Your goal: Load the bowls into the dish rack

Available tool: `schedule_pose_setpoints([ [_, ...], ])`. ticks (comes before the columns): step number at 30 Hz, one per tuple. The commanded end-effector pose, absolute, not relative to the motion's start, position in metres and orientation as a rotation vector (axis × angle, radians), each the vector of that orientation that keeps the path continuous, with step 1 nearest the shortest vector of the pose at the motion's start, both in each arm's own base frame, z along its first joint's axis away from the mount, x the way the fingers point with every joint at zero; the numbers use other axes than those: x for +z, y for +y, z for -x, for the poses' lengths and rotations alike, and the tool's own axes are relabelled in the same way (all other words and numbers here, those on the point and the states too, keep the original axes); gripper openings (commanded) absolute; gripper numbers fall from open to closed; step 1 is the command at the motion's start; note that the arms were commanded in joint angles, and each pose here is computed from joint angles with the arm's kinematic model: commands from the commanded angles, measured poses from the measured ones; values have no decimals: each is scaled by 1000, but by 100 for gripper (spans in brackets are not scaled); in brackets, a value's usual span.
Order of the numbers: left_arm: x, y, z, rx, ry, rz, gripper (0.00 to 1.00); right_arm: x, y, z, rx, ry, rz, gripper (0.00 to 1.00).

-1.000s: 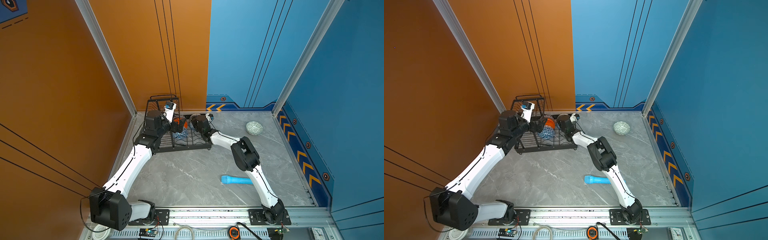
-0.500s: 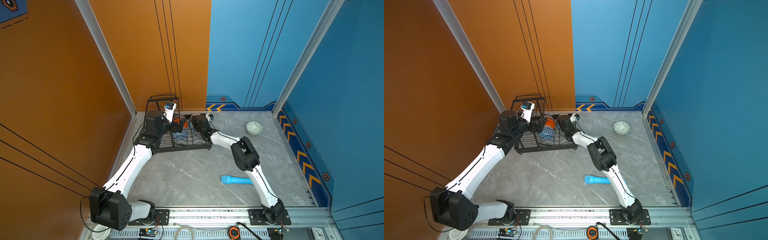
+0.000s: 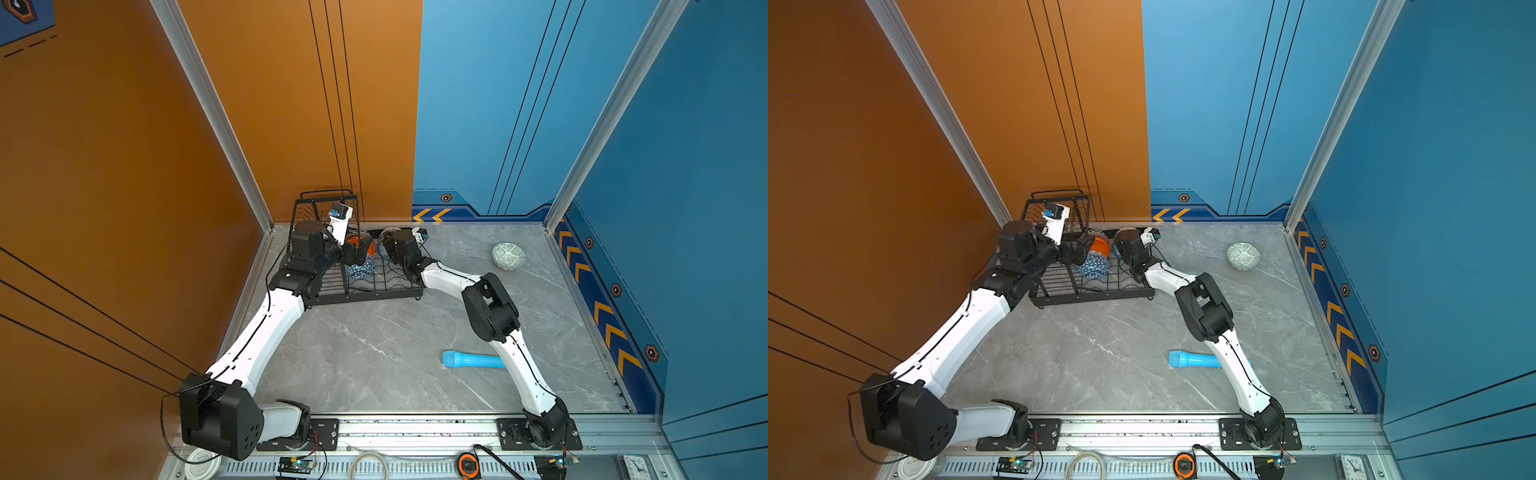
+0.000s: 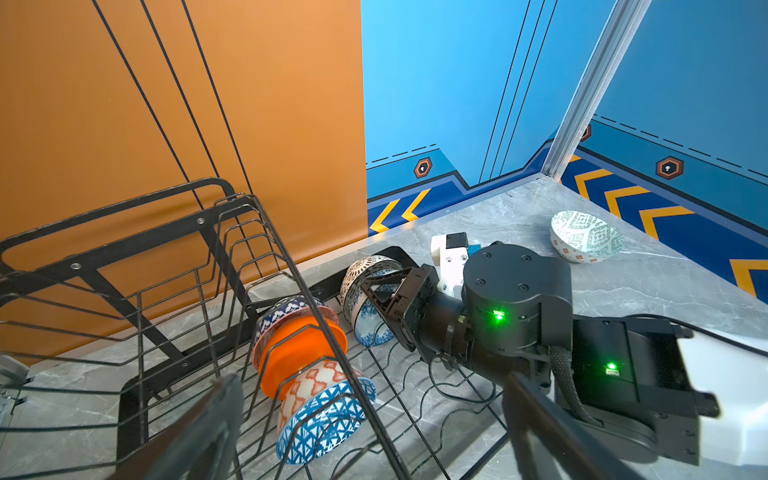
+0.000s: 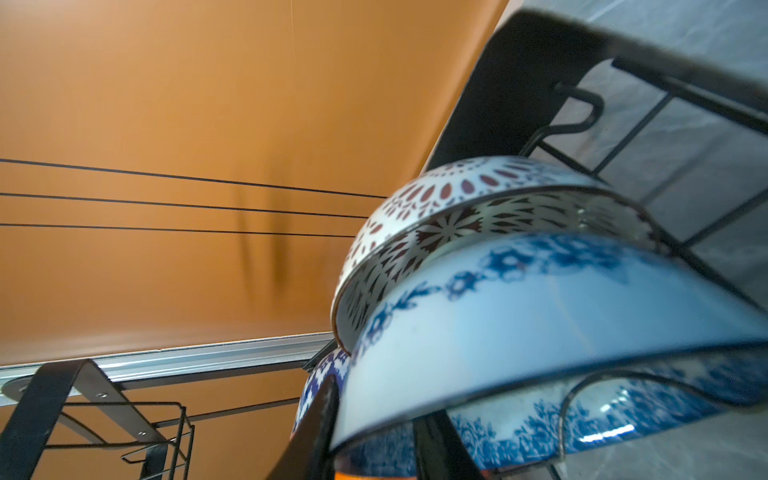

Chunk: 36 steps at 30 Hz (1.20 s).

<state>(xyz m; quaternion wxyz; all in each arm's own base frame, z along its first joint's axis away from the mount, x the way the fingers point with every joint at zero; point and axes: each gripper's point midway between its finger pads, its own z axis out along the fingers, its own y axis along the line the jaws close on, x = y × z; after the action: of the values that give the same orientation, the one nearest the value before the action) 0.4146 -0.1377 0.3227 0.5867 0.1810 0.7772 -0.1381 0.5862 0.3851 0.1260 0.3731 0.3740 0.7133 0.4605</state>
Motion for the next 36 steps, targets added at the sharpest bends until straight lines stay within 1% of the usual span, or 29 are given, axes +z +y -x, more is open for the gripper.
schedule_pose_setpoints([
  [1, 333, -140, -417, -340, 1784, -429, 98, 121, 379, -587, 1150, 1860, -967, 34],
  [6, 334, -140, -416, -336, 1781, -428, 98, 127, 379, -586, 1163, 1852, -963, 37],
  [10, 333, -140, -416, -339, 1783, -428, 98, 132, 379, -584, 1164, 1847, -955, 41],
  [24, 334, -141, -414, -339, 1779, -432, 98, 147, 373, -573, 1175, 1822, -936, 46],
  [26, 335, -141, -414, -338, 1777, -432, 98, 150, 373, -573, 1171, 1822, -927, 50],
  [28, 334, -141, -415, -338, 1780, -431, 98, 152, 372, -574, 1167, 1821, -922, 50],
  [31, 334, -141, -415, -337, 1778, -432, 98, 155, 373, -576, 1174, 1818, -915, 55],
  [36, 333, -141, -415, -338, 1781, -432, 98, 161, 375, -578, 1186, 1818, -904, 58],
])
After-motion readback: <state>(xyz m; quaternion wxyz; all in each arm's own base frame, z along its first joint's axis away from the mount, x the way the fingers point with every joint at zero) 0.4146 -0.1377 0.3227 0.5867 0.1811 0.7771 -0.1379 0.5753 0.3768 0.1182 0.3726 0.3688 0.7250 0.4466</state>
